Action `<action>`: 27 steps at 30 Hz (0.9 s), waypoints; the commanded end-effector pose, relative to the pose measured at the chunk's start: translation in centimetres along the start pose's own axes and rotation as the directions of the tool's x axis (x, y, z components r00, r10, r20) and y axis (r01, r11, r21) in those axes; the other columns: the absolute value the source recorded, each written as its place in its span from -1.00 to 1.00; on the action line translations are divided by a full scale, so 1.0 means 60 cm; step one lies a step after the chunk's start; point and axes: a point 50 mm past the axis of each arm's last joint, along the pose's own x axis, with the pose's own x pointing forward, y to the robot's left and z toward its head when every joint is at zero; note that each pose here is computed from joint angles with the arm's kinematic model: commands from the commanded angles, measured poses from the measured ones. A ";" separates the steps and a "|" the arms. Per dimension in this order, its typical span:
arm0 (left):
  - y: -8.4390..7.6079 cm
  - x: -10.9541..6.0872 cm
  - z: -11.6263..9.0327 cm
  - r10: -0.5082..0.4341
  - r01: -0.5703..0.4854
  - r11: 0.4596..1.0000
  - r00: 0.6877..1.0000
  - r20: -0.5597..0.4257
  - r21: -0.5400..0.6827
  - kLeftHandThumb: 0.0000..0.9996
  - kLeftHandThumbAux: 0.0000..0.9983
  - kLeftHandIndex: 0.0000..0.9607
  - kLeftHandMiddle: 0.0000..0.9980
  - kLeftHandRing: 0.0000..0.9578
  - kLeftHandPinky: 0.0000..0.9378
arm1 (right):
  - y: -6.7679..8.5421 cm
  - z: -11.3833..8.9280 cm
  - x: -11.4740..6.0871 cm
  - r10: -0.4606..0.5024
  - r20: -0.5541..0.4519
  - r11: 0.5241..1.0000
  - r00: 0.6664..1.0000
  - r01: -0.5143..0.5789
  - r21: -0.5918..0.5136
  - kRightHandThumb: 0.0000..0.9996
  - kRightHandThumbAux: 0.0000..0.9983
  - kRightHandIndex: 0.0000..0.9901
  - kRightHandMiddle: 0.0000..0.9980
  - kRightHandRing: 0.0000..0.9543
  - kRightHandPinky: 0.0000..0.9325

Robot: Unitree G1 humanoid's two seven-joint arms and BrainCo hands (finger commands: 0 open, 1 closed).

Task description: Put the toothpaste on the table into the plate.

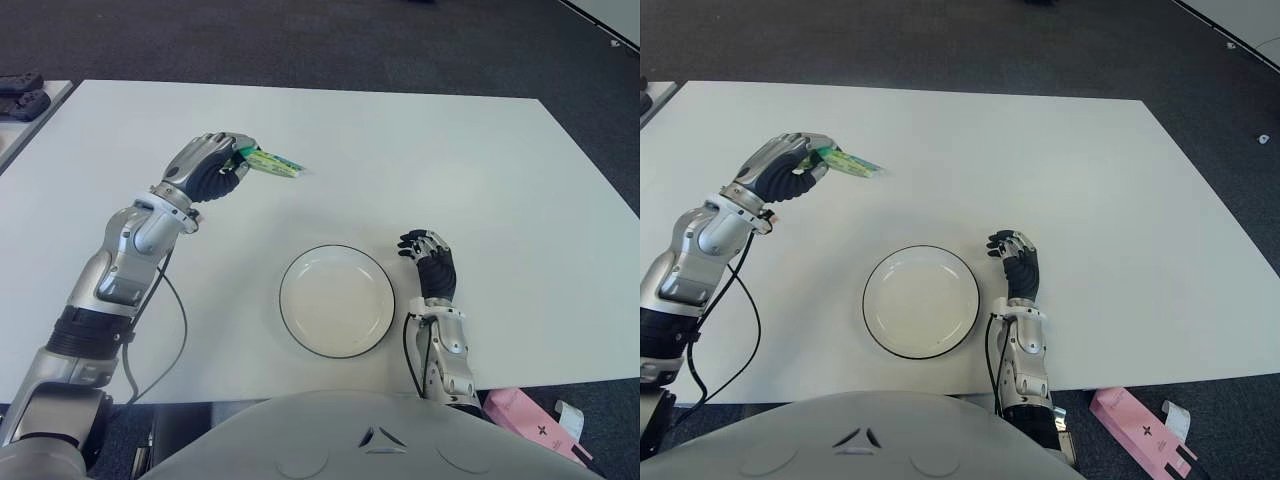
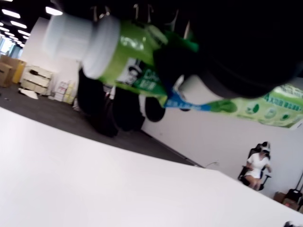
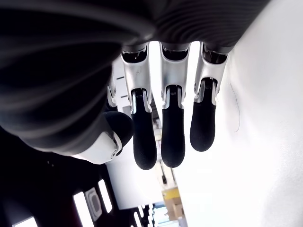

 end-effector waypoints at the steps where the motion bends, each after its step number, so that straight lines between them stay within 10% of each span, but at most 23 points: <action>1: -0.014 0.018 0.029 -0.017 0.022 0.999 0.995 0.097 -0.048 0.71 0.33 -0.13 0.08 0.93 0.88 | 0.007 -0.026 -0.007 -0.030 -0.085 0.999 0.996 0.033 0.038 0.41 0.45 -0.13 0.01 0.04 0.06; 18: -0.058 0.025 0.103 -0.201 0.260 0.947 0.937 0.288 -0.186 0.70 0.34 -0.17 0.09 0.83 0.79 | 0.008 -0.024 -0.005 -0.037 -0.087 0.999 0.995 0.040 0.030 0.41 0.45 -0.13 0.02 0.05 0.07; 27: -0.102 0.026 0.130 -0.388 0.409 0.912 0.839 0.383 0.029 0.70 0.34 -0.17 0.09 0.82 0.83 | 0.006 -0.024 -0.005 -0.036 -0.083 0.998 0.996 0.039 0.041 0.42 0.45 -0.13 0.02 0.05 0.07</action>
